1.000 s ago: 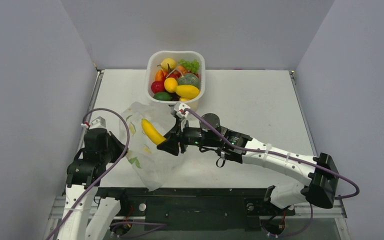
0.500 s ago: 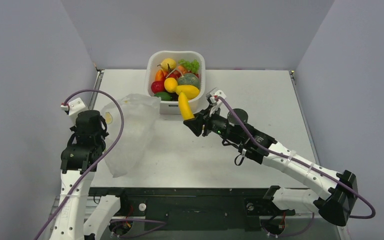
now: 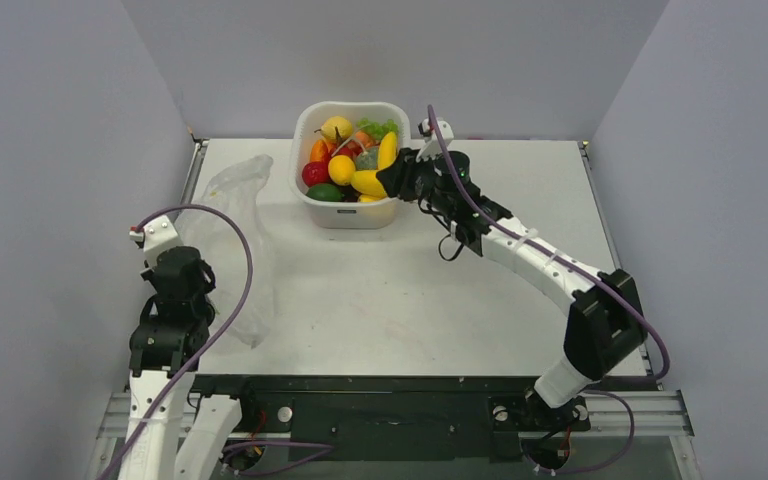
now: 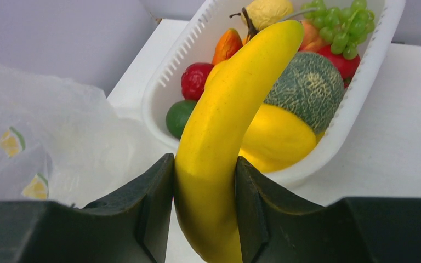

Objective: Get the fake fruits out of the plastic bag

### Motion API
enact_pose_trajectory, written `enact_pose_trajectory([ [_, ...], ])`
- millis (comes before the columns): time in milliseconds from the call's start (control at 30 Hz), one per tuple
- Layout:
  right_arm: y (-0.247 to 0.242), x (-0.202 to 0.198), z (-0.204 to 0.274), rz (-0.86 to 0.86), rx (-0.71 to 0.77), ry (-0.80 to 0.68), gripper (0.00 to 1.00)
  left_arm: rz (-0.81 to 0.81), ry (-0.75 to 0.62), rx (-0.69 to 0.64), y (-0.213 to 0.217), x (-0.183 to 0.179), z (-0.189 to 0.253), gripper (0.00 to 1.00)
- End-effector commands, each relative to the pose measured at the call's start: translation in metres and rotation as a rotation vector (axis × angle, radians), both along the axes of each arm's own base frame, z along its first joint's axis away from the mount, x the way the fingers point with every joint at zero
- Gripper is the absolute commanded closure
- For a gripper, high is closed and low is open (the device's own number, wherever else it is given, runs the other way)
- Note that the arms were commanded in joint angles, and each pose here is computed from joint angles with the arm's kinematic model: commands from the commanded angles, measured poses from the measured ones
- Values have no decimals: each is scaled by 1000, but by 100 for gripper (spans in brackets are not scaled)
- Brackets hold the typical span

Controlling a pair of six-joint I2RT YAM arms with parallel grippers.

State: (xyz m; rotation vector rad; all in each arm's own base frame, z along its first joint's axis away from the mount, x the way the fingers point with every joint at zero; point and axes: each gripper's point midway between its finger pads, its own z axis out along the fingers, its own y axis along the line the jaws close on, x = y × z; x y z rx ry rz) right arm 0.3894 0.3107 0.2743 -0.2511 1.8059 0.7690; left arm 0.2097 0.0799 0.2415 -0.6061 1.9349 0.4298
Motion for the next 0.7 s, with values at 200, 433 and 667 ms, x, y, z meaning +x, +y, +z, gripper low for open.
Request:
enact_pose_trajectory([
  [200,40,106,37,-13,68,-81,100,-70,-168,18,-5,-12,36,37],
  [433,69,162,20,-3,44,-74,100,-179,-261,-154,-34,-40,86,29],
  [667,84,209,-4,-82,64,-80,87,-324,-410,-318,-68,-72,137,29],
])
